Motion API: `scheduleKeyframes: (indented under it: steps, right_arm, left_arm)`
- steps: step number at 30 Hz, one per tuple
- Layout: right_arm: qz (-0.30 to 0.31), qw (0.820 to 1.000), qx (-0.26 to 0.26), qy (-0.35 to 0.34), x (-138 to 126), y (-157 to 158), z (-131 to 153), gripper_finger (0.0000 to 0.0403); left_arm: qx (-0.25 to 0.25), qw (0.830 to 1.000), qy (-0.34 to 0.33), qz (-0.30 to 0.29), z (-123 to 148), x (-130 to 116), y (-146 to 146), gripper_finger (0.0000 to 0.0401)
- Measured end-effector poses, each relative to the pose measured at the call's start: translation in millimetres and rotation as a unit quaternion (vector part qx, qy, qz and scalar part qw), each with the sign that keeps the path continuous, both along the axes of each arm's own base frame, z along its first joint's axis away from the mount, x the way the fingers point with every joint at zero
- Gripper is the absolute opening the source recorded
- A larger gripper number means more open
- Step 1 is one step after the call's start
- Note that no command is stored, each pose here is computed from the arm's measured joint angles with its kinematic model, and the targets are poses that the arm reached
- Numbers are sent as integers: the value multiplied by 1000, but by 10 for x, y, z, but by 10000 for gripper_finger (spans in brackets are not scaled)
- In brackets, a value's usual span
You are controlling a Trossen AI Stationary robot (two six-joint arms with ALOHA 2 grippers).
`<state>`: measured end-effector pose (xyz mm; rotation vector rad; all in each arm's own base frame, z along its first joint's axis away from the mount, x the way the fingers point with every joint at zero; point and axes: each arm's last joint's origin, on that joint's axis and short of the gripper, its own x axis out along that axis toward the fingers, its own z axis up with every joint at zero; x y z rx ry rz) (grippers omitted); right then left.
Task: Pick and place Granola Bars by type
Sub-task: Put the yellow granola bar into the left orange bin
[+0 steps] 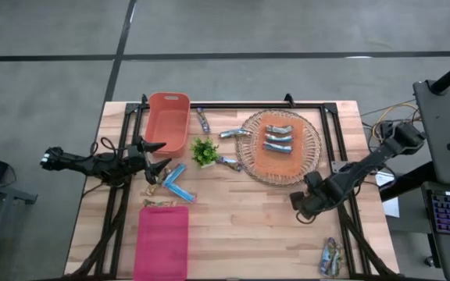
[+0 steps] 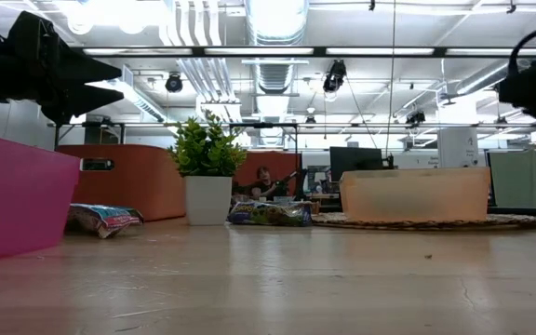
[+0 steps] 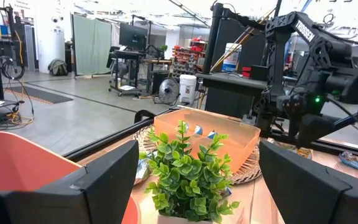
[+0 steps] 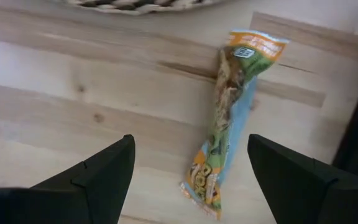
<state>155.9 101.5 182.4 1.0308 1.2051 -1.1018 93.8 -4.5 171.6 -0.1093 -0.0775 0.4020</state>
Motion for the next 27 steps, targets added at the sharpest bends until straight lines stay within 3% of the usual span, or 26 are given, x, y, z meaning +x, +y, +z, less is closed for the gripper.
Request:
scheduleKeyframes:
  steps: [17, 22, 27]
  right_arm:
    - [-32, 998, -3, 60, 32, 78, -296, 294]
    - [-33, 997, 0, 71, 25, 92, -325, 269]
    - [-34, 997, -1, 74, 8, 84, -348, 219]
  left_arm:
    - [0, 1000, 0, 0, 0, 0, 0, 312]
    - [0, 1000, 0, 0, 0, 0, 0, 312]
    - [0, 1000, 0, 0, 0, 0, 0, 312]
